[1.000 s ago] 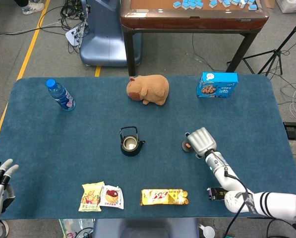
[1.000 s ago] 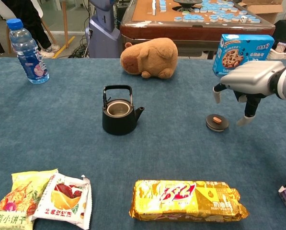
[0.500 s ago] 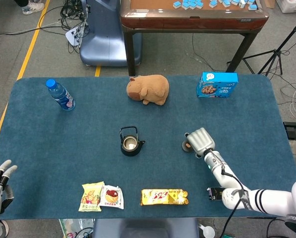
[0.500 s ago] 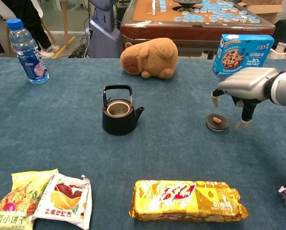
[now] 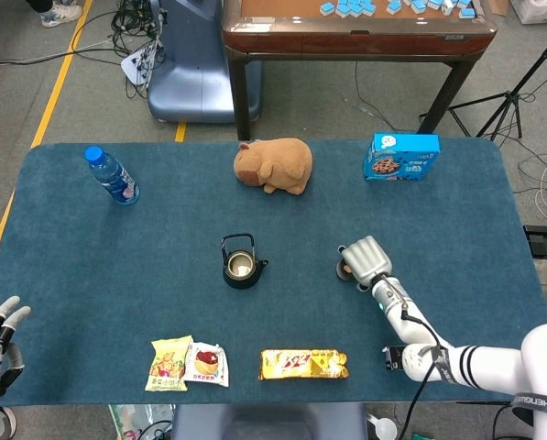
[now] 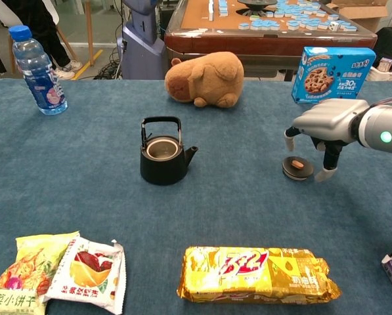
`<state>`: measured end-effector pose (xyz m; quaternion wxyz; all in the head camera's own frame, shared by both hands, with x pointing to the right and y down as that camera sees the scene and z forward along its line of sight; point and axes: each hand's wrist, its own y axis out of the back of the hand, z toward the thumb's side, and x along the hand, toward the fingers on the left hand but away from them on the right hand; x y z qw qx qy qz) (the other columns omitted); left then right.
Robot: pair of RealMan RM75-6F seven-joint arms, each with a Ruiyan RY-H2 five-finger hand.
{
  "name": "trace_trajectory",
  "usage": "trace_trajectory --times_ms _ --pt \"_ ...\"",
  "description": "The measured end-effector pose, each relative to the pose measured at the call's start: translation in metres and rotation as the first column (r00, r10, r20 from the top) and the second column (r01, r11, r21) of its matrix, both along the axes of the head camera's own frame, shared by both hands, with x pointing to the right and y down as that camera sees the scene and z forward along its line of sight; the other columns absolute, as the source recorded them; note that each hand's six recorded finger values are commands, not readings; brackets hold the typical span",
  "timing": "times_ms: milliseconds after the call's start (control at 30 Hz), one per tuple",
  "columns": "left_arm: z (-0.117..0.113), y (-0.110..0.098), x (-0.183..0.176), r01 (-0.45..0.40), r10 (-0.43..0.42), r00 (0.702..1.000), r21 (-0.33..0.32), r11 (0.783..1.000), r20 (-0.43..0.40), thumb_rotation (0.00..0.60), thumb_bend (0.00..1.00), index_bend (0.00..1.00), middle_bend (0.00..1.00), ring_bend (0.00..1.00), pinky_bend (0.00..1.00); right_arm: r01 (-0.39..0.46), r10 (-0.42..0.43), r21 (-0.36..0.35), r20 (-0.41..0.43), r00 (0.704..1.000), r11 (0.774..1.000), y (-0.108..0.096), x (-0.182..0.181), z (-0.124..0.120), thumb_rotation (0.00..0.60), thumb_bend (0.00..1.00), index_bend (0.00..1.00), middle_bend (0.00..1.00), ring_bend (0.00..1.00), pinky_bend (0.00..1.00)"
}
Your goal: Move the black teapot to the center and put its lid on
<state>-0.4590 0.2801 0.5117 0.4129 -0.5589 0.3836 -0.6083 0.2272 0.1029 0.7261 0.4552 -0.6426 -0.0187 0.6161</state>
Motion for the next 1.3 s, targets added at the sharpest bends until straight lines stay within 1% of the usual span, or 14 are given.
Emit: trace_trajectory --times_ms 200,333,467,600,733,1300 --pt "0.000 0.000 0.000 -0.005 0.005 1.000 -0.007 1.000 -0.011 0.600 0.73 0.23 0.16 0.11 0.27 -0.013 0.013 -0.004 -0.001 1.000 1.000 0.000 -0.001 0.006 0.600 0.05 0.29 1.00 0.98 1.00" --pt "0.000 0.000 0.000 -0.005 0.005 1.000 -0.013 1.000 -0.012 0.600 0.73 0.23 0.16 0.11 0.27 -0.020 0.020 -0.006 0.000 1.000 1.000 -0.001 -0.003 0.010 0.600 0.10 0.29 1.00 0.98 1.00" --pt "0.000 -0.001 -0.001 -0.003 0.003 1.000 -0.014 1.000 -0.015 0.600 0.73 0.23 0.16 0.11 0.27 -0.029 0.029 -0.008 0.000 1.000 1.000 -0.003 -0.004 0.013 0.600 0.11 0.30 1.00 0.98 1.00" --pt "0.001 -0.001 -0.002 -0.002 0.002 1.000 -0.017 1.000 -0.016 0.600 0.73 0.23 0.16 0.11 0.27 -0.034 0.034 -0.012 -0.002 0.999 0.999 -0.004 -0.004 0.015 0.600 0.12 0.34 1.00 0.98 1.00" --pt "0.001 -0.001 -0.003 0.003 -0.003 1.000 -0.019 1.000 -0.015 0.600 0.73 0.23 0.16 0.11 0.27 -0.036 0.036 -0.023 -0.002 0.999 0.999 -0.004 -0.005 0.018 0.600 0.15 0.41 1.00 0.98 1.00" --pt "0.001 -0.001 -0.005 0.010 -0.011 1.000 -0.022 1.000 -0.015 0.600 0.73 0.23 0.16 0.11 0.27 -0.036 0.037 -0.027 0.006 0.999 0.999 -0.006 -0.010 0.023 0.600 0.22 0.48 1.00 0.99 1.00"
